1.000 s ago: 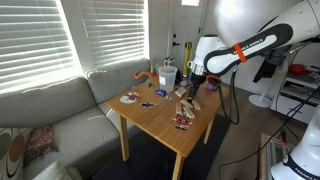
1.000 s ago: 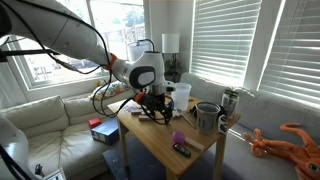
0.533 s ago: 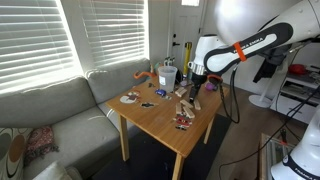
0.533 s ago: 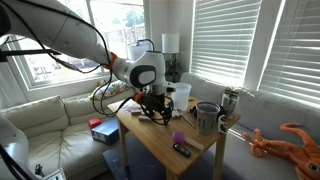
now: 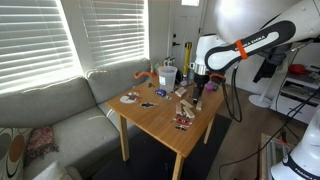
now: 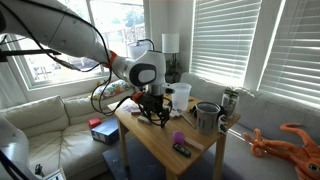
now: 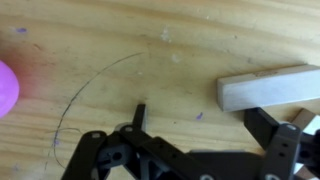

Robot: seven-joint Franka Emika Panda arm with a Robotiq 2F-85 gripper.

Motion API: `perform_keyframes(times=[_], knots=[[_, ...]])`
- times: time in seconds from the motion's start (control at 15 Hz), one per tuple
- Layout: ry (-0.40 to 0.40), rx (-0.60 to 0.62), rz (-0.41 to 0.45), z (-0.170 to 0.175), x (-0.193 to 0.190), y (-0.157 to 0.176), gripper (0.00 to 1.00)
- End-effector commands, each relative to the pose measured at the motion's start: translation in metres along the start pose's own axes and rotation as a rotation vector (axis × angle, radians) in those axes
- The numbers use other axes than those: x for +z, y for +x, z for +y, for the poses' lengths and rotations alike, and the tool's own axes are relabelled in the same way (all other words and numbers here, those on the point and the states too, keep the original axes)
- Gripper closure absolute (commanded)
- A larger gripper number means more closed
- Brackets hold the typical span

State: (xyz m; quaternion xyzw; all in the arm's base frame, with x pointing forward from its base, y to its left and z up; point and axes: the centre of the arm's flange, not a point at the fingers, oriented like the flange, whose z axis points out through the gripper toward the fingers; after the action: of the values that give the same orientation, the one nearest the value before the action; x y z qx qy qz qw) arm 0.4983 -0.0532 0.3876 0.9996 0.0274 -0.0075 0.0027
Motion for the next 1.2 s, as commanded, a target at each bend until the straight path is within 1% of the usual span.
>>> perform_keyframes(times=[0.0, 0.67, 0.87, 1.13], knots=[[0.035, 0.047, -0.031, 0.002, -0.005, -0.013, 0.0], [0.065, 0.109, -0.04, 0.005, -0.006, -0.029, 0.0], [0.066, 0.108, -0.006, 0.002, -0.013, -0.032, 0.0], [0.064, 0.081, 0.012, -0.006, -0.023, -0.039, 0.0]])
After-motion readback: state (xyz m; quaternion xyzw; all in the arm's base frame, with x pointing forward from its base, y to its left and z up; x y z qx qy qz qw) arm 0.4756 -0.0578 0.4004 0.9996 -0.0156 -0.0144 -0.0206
